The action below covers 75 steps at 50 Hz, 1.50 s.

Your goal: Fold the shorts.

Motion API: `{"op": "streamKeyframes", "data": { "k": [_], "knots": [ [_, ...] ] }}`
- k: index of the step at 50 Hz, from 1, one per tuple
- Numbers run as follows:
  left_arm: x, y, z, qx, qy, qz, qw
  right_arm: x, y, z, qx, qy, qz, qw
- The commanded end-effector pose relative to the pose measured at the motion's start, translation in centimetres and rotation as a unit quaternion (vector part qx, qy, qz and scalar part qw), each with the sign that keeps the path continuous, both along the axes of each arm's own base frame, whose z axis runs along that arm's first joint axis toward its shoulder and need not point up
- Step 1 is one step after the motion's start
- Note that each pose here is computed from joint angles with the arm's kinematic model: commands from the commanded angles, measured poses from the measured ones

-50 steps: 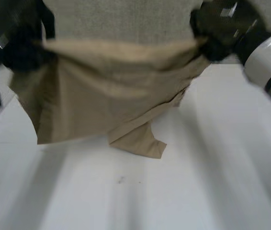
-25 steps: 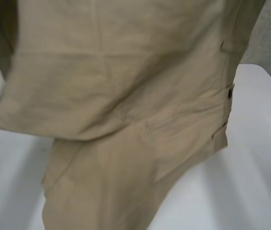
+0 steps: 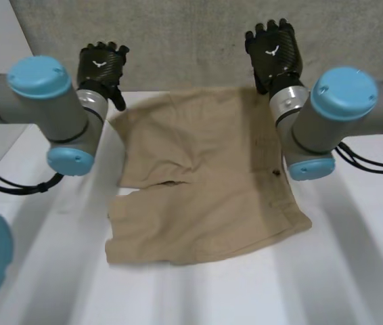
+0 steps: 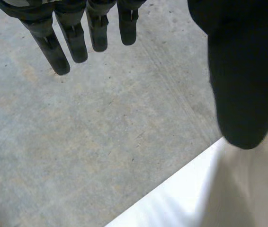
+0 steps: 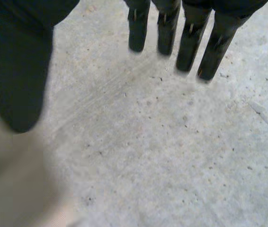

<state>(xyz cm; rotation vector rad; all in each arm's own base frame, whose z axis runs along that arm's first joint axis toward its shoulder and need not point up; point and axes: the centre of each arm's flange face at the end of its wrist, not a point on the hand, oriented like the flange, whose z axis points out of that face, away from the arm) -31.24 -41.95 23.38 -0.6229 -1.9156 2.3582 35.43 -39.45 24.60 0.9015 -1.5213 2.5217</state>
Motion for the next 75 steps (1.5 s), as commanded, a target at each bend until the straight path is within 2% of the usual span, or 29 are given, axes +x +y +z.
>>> {"op": "streamKeyframes", "data": {
  "k": [1, 8, 14, 19, 24, 28, 33, 39, 55, 69, 75],
  "knots": [
    [-0.8, 0.8, -0.6, -0.005, -0.003, -0.006, 1.0, 0.3, 0.4, -2.4, 0.037, 0.026, 0.013, 0.999],
    [-0.2, 3.4, 0.1, 0.016, -0.012, -0.006, 1.0, -1.7, 2.8, -2.0, 0.099, 0.051, -0.004, 0.994],
    [1.5, 9.1, 0.9, 0.06, -0.028, -0.018, 0.998, -5.0, 5.5, -2.1, 0.171, 0.083, -0.013, 0.982],
    [3.2, 14.7, 0.6, 0.1, -0.041, -0.035, 0.994, -8.0, 8.9, -4.2, 0.264, 0.121, 0.023, 0.957],
    [4.5, 20.3, -0.6, 0.142, -0.039, -0.07, 0.987, -10.2, 11.1, -5.8, 0.319, 0.13, 0.053, 0.937],
    [5.5, 22.8, -1.9, 0.18, -0.033, -0.087, 0.979, -11.6, 12.6, -7.1, 0.351, 0.129, 0.071, 0.925],
    [7.0, 24.8, -4.0, 0.236, -0.034, -0.076, 0.968, -12.9, 13.5, -8.6, 0.38, 0.122, 0.079, 0.914],
    [7.8, 26.7, -6.4, 0.287, -0.04, -0.076, 0.954, -13.7, 13.4, -9.8, 0.375, 0.111, 0.08, 0.917],
    [7.6, 27.2, -9.6, 0.328, -0.046, -0.073, 0.941, -13.6, 12.6, -12.0, 0.372, 0.111, 0.093, 0.917],
    [6.5, 24.8, -11.6, 0.307, -0.041, -0.068, 0.948, -13.6, 11.5, -13.1, 0.359, 0.11, 0.089, 0.923],
    [6.5, 23.6, -11.0, 0.275, -0.032, -0.038, 0.96, -13.4, 11.3, -12.7, 0.349, 0.11, 0.093, 0.926]
  ]
}}
